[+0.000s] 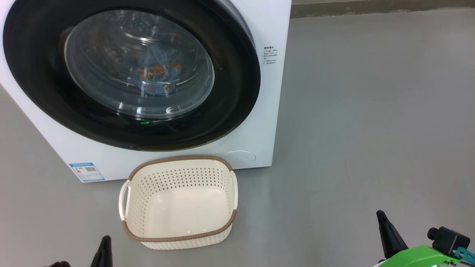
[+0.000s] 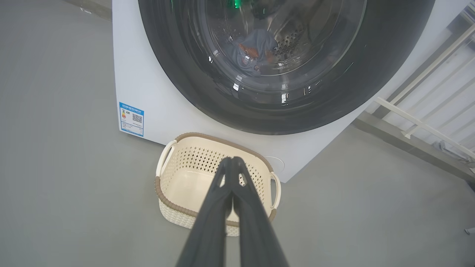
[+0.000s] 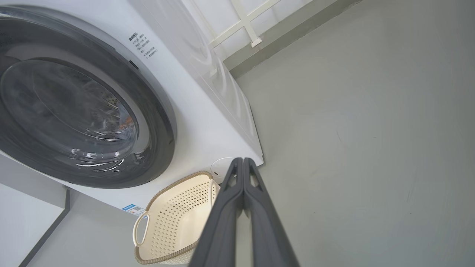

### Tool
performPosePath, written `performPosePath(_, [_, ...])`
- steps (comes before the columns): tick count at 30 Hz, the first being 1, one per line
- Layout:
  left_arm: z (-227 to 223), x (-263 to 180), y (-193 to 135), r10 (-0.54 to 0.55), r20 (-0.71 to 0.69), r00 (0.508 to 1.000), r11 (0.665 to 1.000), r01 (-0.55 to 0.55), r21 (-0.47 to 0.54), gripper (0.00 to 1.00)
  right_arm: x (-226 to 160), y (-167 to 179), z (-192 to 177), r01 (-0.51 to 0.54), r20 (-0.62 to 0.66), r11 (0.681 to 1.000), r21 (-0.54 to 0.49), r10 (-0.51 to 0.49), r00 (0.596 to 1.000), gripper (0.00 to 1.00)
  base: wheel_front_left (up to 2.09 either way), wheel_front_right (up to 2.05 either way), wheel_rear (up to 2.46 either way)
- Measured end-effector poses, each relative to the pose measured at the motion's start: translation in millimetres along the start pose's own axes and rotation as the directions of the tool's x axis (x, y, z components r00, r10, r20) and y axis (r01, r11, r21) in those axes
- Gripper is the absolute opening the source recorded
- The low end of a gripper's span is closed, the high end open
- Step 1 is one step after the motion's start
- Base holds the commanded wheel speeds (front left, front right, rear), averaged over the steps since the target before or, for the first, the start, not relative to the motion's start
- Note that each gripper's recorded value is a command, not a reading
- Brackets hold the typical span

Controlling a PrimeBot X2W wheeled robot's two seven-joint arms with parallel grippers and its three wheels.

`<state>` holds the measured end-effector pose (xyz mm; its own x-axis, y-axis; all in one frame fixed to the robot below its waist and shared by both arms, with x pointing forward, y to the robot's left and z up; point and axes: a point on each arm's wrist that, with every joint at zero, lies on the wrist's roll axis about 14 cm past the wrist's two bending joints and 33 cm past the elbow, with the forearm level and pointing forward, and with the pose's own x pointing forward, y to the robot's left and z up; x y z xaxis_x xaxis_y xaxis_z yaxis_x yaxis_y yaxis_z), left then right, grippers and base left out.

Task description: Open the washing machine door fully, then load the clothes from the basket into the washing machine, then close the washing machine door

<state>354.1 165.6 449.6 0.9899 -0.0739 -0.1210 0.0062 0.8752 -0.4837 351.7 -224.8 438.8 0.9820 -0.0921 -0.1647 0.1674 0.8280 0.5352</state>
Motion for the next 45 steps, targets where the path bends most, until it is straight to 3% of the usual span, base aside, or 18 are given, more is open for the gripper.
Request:
performPosePath(23, [7.6,3.9,6.6,0.043,0.002,0.999,0.972,-0.041,-0.232,0.00,4.0,5.7,3.0,0.010,-0.007,0.976,0.217,-0.009,1.000,0.00,0.00,0.00,0.00])
performPosePath(45, [14.7,7.5,8.7,0.059,0.005,0.998,0.885,-0.051,-0.463,0.00,7.9,12.5,8.7,0.002,-0.006,0.905,0.425,0.000,1.000,0.00,0.00,0.00,0.00])
